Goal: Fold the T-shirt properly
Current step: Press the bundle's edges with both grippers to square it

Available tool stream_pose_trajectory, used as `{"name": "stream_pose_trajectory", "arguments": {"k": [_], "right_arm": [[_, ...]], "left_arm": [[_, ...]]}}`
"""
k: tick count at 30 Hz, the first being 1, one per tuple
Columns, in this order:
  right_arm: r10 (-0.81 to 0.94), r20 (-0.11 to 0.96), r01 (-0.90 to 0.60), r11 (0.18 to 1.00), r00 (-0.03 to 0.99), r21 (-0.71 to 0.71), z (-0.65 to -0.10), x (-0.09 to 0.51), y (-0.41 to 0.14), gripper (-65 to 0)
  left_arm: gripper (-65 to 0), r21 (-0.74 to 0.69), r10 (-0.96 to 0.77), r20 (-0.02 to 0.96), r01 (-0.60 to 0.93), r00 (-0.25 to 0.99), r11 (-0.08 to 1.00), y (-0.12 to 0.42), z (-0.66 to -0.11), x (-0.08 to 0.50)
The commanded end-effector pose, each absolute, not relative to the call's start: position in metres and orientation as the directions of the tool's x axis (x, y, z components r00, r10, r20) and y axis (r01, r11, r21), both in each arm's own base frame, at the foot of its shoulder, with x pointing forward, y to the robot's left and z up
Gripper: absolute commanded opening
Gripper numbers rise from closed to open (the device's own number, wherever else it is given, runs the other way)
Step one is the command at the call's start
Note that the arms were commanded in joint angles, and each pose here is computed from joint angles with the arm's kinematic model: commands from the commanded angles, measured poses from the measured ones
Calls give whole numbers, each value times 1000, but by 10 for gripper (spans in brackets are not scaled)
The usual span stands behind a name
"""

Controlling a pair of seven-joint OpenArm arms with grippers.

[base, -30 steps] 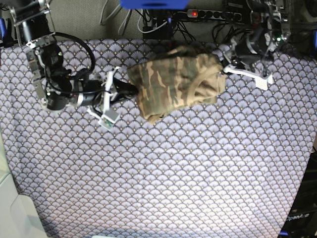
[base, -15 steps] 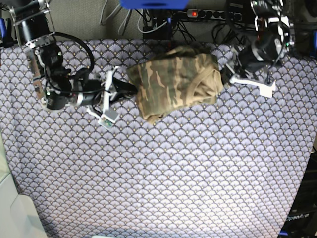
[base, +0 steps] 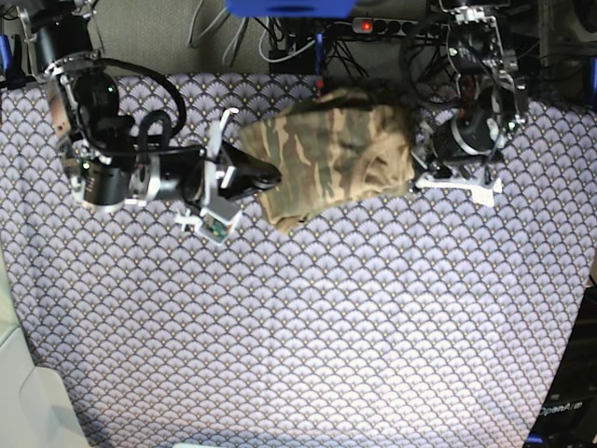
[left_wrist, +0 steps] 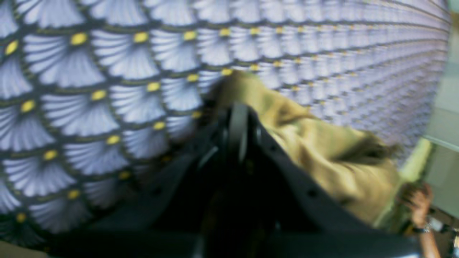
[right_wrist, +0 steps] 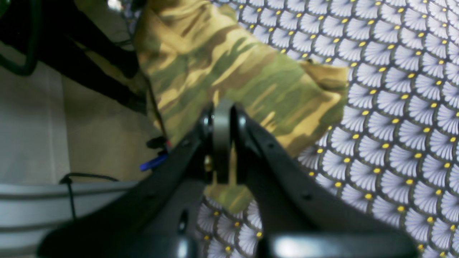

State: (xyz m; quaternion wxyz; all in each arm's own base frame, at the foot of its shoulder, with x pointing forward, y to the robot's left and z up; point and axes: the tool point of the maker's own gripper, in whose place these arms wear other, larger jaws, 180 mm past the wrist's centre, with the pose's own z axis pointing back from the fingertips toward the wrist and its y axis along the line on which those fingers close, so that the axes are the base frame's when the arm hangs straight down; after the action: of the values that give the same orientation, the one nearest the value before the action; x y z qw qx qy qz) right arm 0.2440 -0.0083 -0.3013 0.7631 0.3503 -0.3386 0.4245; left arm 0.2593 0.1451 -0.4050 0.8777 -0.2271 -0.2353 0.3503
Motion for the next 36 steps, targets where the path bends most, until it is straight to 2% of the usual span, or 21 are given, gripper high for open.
{"name": "stream_pose_trajectory", "arguments": {"k": [1,10,16,23,27,36], "right_arm": [[371,843,-890,389,389,239,-290,253,-5,-650],[337,820,-848,437,463,299,-311,283,-13,-650],[254,804,-796,469,537,383,-329,294,-12,-650],[227,783,-786,411,579,461,-348,283,20,-650],[206,758,-758,410,618,507,-366,283,27,-650],[231,760,-772,396,608,498,-369,291,34,-650]], "left_arm": [[-650,-574,719,290,-486,632,659,149,-396,272],[-650,-552,716,293,-499,634,668,152,-403,284],[-650,-548,715,293,-501,635,670,153,-404,284],[-650,-552,721,290,-506,630,663,155,-403,283],[-650,-549,713,303,-495,633,673,157,-399,282],[-650,-532,694,345,-478,632,699,165,-388,271]]}}
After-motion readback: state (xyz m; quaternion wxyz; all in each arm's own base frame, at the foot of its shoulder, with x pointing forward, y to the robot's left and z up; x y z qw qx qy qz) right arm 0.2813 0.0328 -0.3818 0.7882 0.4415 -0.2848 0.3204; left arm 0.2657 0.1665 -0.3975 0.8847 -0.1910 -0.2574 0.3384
